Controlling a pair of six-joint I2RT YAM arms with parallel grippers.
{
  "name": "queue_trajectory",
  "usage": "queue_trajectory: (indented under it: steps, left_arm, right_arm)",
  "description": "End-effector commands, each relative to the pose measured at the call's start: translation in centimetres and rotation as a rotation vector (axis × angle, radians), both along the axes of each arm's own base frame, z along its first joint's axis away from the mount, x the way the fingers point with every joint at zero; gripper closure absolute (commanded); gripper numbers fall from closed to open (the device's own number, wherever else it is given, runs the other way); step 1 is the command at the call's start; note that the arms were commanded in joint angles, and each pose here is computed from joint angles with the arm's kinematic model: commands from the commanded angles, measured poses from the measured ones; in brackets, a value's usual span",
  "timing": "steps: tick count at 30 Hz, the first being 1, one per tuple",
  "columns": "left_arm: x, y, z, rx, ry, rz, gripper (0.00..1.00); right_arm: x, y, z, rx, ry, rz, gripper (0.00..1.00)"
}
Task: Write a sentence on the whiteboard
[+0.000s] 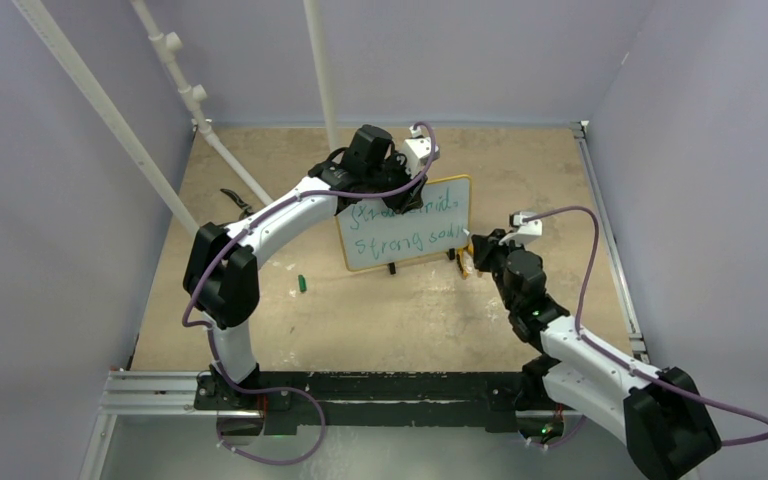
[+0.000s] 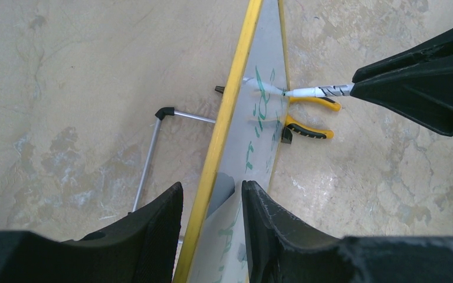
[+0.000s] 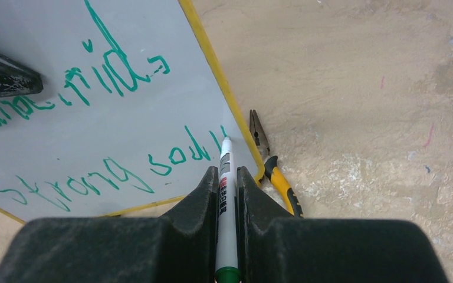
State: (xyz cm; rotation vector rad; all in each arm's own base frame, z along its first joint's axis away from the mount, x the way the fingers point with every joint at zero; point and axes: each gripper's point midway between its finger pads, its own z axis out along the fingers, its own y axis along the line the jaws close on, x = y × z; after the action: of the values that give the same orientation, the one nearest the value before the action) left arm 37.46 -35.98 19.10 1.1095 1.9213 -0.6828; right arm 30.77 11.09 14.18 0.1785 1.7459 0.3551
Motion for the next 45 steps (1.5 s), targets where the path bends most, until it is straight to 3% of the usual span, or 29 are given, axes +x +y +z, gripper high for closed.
queue_trajectory:
  steps: [1, 8, 35, 45]
  left_arm:
    - [-2.2, 1.2, -3.1, 0.071, 0.126, 0.013, 1.0]
    - [-2.0, 1.3, -3.2, 0.074, 0.125, 0.02, 1.0]
    - [-1.9, 1.3, -3.0, 0.07, 0.124, 0.025, 1.0]
    - [-1.8, 1.3, -2.5, 0.06, 0.117, 0.034, 1.0]
  right_arm:
    - [0.7, 0.4, 1.2, 0.009, -0.018, 0.003, 1.0]
    - [0.7, 1.1, 0.2, 0.007, 0.041, 0.027, 1.0]
    - [-0.8, 0.4, 1.9, 0.066, 0.017, 0.018, 1.0]
    - [-0.6, -0.1, -0.1, 0.061, 0.086, -0.036, 1.0]
